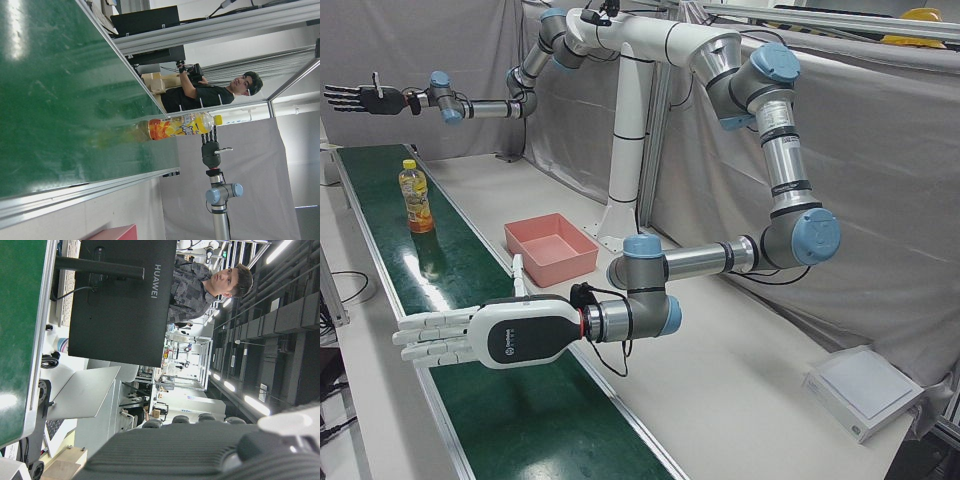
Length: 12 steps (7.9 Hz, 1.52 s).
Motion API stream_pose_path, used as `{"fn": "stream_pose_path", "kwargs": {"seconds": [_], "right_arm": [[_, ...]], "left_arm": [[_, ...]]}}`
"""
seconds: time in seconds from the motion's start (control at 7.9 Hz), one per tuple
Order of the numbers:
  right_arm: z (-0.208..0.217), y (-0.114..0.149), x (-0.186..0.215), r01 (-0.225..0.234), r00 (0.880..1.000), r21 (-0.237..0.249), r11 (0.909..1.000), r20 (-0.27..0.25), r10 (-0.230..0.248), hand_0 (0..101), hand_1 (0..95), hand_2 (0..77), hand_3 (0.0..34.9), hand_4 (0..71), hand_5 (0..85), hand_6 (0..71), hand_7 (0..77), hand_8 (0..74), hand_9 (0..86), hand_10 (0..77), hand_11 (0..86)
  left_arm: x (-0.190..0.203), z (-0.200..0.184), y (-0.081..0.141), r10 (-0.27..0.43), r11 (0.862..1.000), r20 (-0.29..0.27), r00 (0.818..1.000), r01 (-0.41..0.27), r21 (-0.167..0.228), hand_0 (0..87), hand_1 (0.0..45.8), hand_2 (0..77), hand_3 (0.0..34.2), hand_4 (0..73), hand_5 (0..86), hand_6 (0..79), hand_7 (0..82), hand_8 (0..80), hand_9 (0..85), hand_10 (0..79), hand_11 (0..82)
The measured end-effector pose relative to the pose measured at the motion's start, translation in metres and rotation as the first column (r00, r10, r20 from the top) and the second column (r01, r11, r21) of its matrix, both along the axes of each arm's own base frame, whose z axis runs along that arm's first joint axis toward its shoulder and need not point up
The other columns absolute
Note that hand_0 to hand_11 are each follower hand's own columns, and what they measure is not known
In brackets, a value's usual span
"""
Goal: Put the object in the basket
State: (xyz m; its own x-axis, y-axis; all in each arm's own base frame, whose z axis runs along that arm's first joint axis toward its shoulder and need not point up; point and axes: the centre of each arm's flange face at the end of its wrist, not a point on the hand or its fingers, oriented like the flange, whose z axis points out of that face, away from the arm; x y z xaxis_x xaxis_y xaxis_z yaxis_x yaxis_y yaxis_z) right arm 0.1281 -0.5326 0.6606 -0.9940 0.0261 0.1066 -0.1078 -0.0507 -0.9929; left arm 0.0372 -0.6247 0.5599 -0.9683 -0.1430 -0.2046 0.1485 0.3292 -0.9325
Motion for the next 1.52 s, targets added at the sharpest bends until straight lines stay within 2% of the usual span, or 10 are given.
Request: {"fn": "stream_pose_path", "kwargs": {"seconds": [0.25, 0.76, 1.14, 1.52], "right_arm": [[0.0, 0.0, 0.0, 0.0, 1.0, 0.0, 1.0, 0.0, 0.0, 0, 0.0, 0.5, 0.2, 0.0, 0.0, 0.0, 0.5, 0.0, 0.0, 0.0, 0.0], [0.0, 0.0, 0.0, 0.0, 1.0, 0.0, 1.0, 0.0, 0.0, 0, 0.0, 0.5, 0.3, 0.0, 0.0, 0.0, 0.5, 0.0, 0.0, 0.0, 0.0], [0.0, 0.0, 0.0, 0.0, 1.0, 0.0, 1.0, 0.0, 0.0, 0, 0.0, 0.5, 0.2, 0.0, 0.0, 0.0, 0.5, 0.0, 0.0, 0.0, 0.0], [-0.001, 0.0, 0.0, 0.0, 1.0, 0.001, 1.0, 0.0, 0.0, 0, 0.0, 0.5, 0.2, 0.0, 0.0, 0.0, 0.5, 0.0, 0.0, 0.0, 0.0]], "left_arm": [[0.001, -0.001, -0.001, 0.002, 1.0, 0.0, 1.0, -0.002, 0.001, 45.7, 3.8, 0.0, 0.1, 0.5, 1.1, 0.5, 0.5, 0.0, 0.5, 2.7, 6.0], [0.005, -0.009, -0.005, -0.002, 1.0, 0.023, 1.0, 0.002, 0.017, 45.8, 4.9, 0.0, 0.0, 1.1, 1.1, 0.5, 0.5, 0.0, 0.5, 3.8, 7.1], [0.017, -0.031, -0.011, 0.004, 0.999, 0.05, 0.999, -0.006, 0.038, 45.8, 4.9, 0.0, 0.1, 1.1, 1.1, 0.0, 0.5, 0.0, 0.5, 3.8, 7.1], [0.058, -0.075, -0.027, 0.047, 0.997, 0.067, 0.997, -0.052, 0.065, 45.7, 4.9, 0.0, 0.0, 1.1, 1.1, 0.0, 0.5, 0.0, 0.5, 3.8, 7.1]]}}
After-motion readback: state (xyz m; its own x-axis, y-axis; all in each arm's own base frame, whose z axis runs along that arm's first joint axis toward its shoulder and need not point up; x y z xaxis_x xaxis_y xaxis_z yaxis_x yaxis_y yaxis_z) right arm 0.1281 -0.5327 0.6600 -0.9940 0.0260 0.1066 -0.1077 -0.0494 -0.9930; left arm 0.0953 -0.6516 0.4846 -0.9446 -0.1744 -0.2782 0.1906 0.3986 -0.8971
